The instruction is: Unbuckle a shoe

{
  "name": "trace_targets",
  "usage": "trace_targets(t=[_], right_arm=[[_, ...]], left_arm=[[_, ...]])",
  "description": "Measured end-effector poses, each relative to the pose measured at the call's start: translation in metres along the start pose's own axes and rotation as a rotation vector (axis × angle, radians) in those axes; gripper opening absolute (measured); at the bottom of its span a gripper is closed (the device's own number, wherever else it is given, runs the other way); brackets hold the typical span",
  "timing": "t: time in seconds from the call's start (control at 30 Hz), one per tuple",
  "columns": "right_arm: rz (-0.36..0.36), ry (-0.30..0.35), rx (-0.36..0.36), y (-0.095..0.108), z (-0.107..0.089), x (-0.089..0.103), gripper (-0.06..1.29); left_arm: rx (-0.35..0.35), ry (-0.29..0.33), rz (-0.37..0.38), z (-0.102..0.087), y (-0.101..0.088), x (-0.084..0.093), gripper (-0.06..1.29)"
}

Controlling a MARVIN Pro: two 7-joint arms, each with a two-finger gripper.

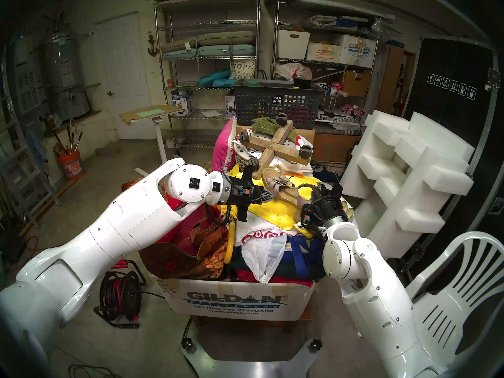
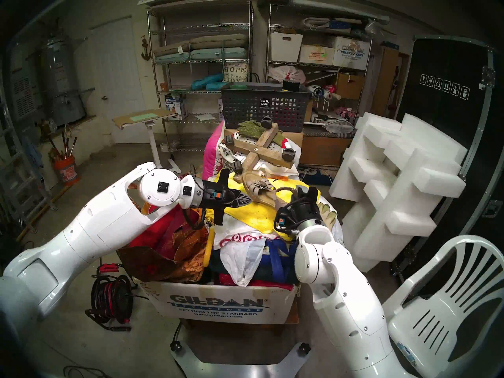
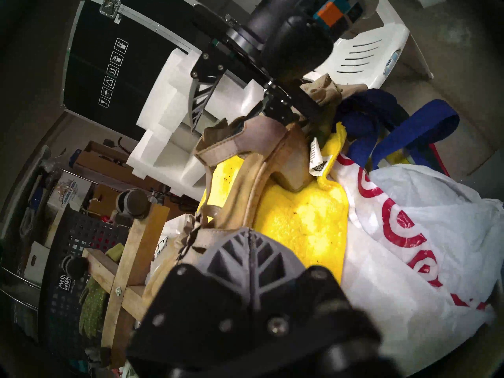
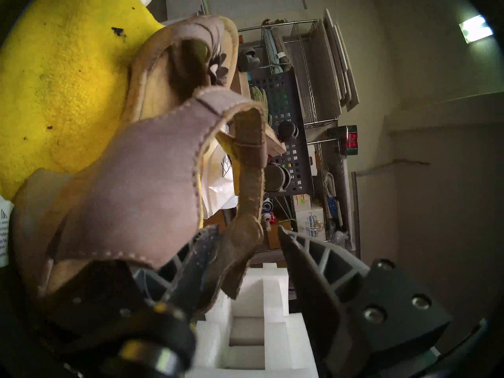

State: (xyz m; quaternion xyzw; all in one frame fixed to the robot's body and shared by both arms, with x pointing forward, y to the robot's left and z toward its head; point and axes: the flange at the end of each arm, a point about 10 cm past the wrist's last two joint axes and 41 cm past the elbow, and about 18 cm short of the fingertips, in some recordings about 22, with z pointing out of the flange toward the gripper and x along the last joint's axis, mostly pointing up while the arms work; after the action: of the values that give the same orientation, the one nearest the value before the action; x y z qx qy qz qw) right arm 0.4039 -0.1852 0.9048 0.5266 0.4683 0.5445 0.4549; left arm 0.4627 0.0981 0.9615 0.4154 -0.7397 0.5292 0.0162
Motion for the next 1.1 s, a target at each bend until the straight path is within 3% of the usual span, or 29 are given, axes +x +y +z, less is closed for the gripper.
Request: trace_targets(t=[0.27,0.47,0.77,0.83,1.1], right_arm=[[-0.001,0.032,0.002,-0.002,-0.007,0.01,0.7],[-0.004,0.054,0.007,-0.005,-0.013,0.016,0.75],[-0.008,0.063,0.013,-0.008,-0.017,0.019,0.75],[-0.009,0.065,0.015,-0.009,-0.018,0.02,0.75],[-0.012,0.072,0.016,-0.01,-0.02,0.021,0.75]], left_arm=[[0.047,0.071,-0.017,-0.003,-0.022,0.018,-0.02],[0.034,0.107,-0.012,0.0,-0.034,0.031,-0.02],[-0.021,0.106,-0.046,0.016,-0.036,0.026,-0.01],[-0.03,0.107,-0.051,0.02,-0.035,0.025,0.08],[-0.05,0.123,-0.053,0.033,-0.037,0.027,0.15]])
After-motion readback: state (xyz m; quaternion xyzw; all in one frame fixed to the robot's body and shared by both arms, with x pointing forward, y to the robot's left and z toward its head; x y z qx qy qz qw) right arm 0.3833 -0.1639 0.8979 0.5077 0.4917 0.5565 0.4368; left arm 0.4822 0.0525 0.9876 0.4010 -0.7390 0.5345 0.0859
